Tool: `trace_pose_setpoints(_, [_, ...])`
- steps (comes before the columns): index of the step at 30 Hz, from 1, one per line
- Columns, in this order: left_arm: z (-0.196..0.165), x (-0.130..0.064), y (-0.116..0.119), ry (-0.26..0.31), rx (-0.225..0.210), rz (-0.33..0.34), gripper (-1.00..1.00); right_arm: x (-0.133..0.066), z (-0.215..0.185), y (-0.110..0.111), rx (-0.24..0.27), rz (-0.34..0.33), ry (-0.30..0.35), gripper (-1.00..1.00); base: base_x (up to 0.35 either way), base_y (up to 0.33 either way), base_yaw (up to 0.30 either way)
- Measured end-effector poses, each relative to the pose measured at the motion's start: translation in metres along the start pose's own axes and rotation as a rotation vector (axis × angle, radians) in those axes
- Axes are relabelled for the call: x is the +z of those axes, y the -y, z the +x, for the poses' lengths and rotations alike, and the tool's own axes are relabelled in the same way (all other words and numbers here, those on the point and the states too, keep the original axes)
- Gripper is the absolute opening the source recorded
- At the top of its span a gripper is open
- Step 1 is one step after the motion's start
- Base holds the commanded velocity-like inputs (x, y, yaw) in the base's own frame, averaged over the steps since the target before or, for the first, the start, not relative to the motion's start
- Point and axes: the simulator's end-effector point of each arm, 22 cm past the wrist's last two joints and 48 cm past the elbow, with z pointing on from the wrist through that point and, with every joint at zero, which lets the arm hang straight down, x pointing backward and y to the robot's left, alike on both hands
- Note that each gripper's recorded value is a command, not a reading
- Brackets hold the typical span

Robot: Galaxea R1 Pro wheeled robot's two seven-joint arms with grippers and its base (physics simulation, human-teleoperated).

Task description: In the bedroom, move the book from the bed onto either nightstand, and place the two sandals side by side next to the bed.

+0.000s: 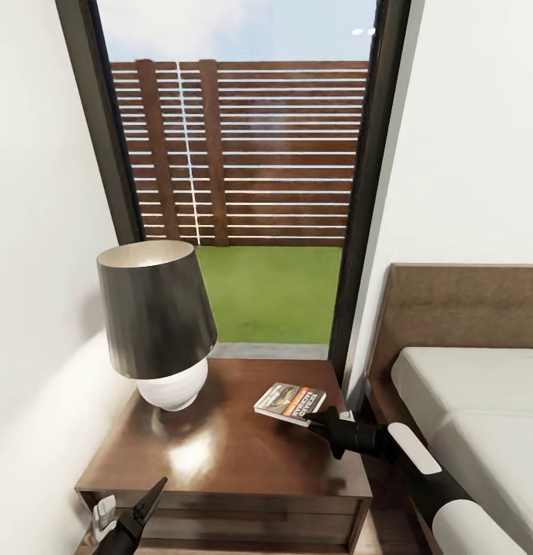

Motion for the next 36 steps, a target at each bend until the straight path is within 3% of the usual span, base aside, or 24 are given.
trace_pose_setpoints(10, [0.0,0.0,0.0,0.0,0.001,-0.001,1.0,0.0,0.0,0.01,-0.002,0.052,0.0,-1.0,0.0,0.0,0.0])
trace_pose_setpoints(16, [0.006,-0.002,-0.012,-0.003,-0.002,-0.004,1.0,0.005,0.001,0.028,0.001,0.079,0.0,-1.0,0.0,0.0,0.0])
trace_pose_setpoints(22, [0.011,-0.003,-0.022,-0.016,-0.017,-0.024,1.0,0.011,-0.003,0.028,0.062,0.043,0.006,-1.0,0.0,0.0,0.0])
trace_pose_setpoints(36, [0.014,-0.004,-0.026,-0.024,-0.026,-0.035,1.0,0.013,-0.005,0.027,0.051,0.044,0.009,-1.0,0.0,0.0,0.0])
